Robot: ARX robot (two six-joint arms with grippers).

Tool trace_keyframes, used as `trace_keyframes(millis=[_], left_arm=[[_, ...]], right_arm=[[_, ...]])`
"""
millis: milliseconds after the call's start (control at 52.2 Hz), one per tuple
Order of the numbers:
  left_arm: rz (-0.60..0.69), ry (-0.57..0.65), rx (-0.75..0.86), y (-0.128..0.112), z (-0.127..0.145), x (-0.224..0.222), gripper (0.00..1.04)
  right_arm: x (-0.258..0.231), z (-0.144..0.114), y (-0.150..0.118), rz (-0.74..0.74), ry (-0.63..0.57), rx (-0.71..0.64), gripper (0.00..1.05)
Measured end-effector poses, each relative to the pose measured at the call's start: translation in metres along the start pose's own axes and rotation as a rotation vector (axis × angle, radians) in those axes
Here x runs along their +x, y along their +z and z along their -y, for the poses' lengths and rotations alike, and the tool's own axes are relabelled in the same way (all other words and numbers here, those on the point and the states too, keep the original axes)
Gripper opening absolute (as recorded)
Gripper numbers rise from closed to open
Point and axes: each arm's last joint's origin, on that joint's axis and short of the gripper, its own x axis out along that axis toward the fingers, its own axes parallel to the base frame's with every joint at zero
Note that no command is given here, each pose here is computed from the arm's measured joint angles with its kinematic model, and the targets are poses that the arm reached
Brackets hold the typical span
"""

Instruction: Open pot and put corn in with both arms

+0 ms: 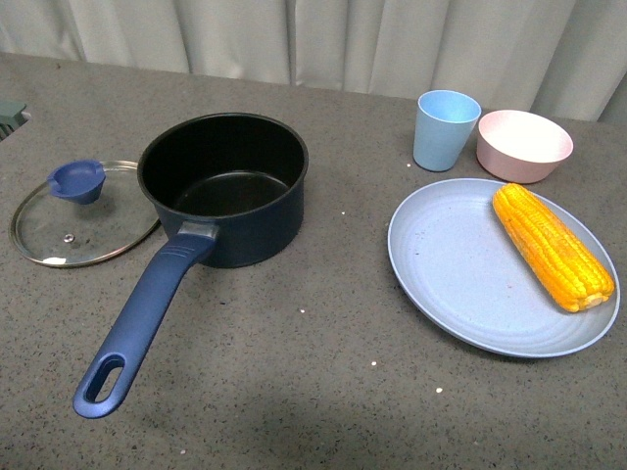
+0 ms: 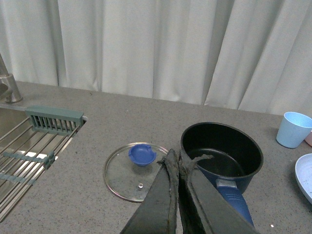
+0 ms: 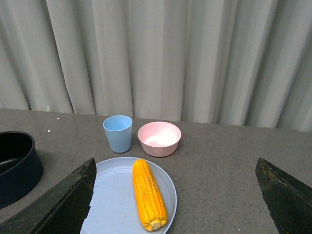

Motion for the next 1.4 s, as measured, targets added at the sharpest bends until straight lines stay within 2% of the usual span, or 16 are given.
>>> trace_keyframes(millis=[57,96,306,498,574,727,900,1149,1398], left_arm=[[0.0,0.0,0.0,0.0,0.0,0.0,0.14],[0.001,0.0,0.0,0.0,0.0,0.0,0.25],[0.001,0.0,0.0,0.0,0.0,0.0,0.57],[0.001,0.0,0.0,0.0,0.0,0.0,0.88],[0.001,0.0,0.001,0.0,0.0,0.0,1.0],[0.001,0.0,0.003,0.0,0.0,0.0,0.98],[0.001,0.0,0.003,0.0,0.0,0.0,0.98],[0.001,0.0,0.003,0.0,0.0,0.0,0.98],[0.001,0.0,0.003,0.0,0.0,0.0,0.98]], right_arm=[[0.0,0.0,0.0,0.0,0.0,0.0,0.96],[0.0,0.0,-0.001,-0.025,0.006,-0.016,0.96],[0.019,-0.002,-0.004,-0.176,0.037,-0.139,0.96],[0.062,-0.003,0.005,-0.253,0.05,-0.174,0.96],[0.088,-0.003,0.0,-0.351,0.035,-0.178,0.96],[0.134,-0.003,-0.027,-0.614,-0.007,-0.195,0.96],[0.19,-0.012,-0.058,-0.81,-0.006,-0.163,0.96],[0.234,-0.028,-0.082,-0.916,0.007,-0.108,0.96],[0.253,-0.034,-0.097,-0.99,0.001,-0.08,0.96]])
